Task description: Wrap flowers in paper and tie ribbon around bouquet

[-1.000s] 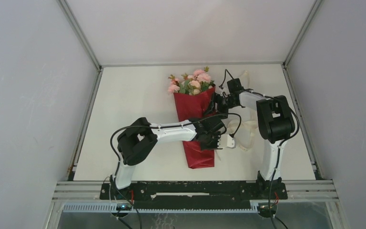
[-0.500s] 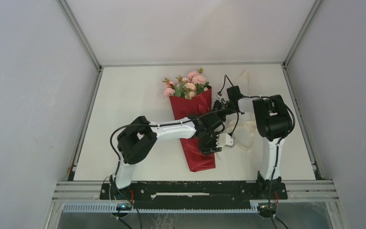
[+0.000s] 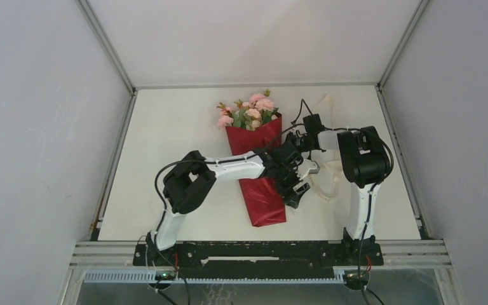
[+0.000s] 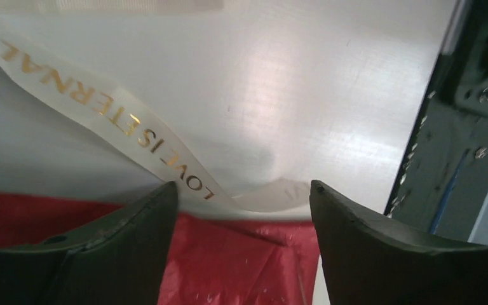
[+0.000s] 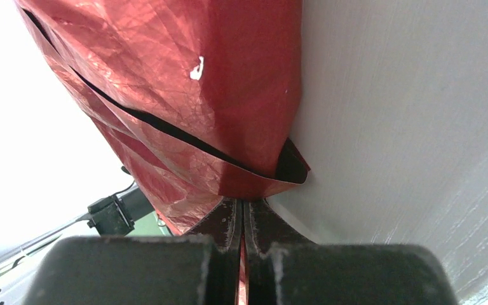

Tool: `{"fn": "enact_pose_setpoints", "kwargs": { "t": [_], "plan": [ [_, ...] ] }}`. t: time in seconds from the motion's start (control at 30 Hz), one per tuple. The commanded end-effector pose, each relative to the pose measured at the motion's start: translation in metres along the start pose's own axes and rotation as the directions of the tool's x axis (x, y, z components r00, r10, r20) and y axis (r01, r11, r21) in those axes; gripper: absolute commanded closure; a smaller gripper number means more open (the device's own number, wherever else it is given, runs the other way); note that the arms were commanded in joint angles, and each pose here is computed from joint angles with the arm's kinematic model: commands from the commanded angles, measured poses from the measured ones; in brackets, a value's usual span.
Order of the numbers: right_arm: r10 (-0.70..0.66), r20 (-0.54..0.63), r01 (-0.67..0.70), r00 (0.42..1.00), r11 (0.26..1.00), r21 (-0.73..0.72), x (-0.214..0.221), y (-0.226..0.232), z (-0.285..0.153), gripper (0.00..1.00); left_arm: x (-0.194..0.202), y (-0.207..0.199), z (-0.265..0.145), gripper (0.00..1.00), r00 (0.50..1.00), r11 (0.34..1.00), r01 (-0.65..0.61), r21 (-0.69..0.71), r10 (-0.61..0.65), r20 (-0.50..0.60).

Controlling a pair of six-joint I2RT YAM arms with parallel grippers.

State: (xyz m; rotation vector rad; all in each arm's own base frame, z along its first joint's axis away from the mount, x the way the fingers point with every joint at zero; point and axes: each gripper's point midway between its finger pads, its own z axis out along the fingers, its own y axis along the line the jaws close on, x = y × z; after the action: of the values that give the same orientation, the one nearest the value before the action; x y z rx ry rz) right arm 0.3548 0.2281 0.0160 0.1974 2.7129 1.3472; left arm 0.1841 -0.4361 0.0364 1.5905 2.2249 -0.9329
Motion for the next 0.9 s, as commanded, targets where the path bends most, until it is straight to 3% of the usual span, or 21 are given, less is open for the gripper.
{"fn": "enact_pose_setpoints", "kwargs": {
  "t": [0.0,0.17,0.23,0.37,0.4,0.53,0.67,0.73,0.87],
  "plan": [
    [-0.02,0.031,0.02,0.999,1.0,0.0,-0.007,0.001,0.0,1.0,-0.009,0.014,0.015,0.19,0.999,0.994,0.032,-0.1,-0.033,-0.008],
    [-0.033,0.032,0.033,0.999,0.999,0.007,-0.005,0.006,-0.002,1.0,0.009,0.034,0.018,0.28,0.997,0.978,-0.015,-0.206,-0.001,-0.075],
    [-0.039,0.039,0.038,0.998,0.999,0.002,-0.007,0.01,-0.005,1.0,0.017,0.033,0.016,0.46,0.994,0.977,-0.042,-0.209,0.02,-0.106],
    [-0.043,0.062,0.044,0.997,0.999,-0.013,-0.011,0.02,-0.011,1.0,0.025,0.011,0.01,0.95,0.983,0.985,-0.118,-0.128,0.098,-0.154],
    [-0.04,0.065,0.041,0.997,0.999,-0.014,-0.012,0.023,-0.013,1.0,0.027,-0.002,0.007,0.99,0.977,0.985,-0.148,-0.084,0.133,-0.166],
    [-0.026,0.077,0.027,0.997,0.999,-0.021,-0.015,0.038,-0.021,1.0,0.052,-0.063,-0.019,1.0,0.917,0.946,-0.293,0.139,0.319,-0.239],
    [-0.004,0.09,0.008,0.996,0.999,-0.048,-0.015,0.057,-0.032,1.0,0.1,-0.105,-0.056,1.0,0.832,0.868,-0.341,0.361,0.458,-0.314],
    [0.003,0.103,0.004,0.995,0.998,-0.065,-0.017,0.066,-0.038,1.0,0.123,-0.115,-0.076,1.0,0.801,0.839,-0.323,0.439,0.489,-0.346],
    [0.002,0.128,0.009,0.992,0.997,-0.082,-0.02,0.077,-0.048,1.0,0.164,-0.103,-0.1,1.0,0.725,0.827,-0.348,0.441,0.536,-0.432]
  ]
}}
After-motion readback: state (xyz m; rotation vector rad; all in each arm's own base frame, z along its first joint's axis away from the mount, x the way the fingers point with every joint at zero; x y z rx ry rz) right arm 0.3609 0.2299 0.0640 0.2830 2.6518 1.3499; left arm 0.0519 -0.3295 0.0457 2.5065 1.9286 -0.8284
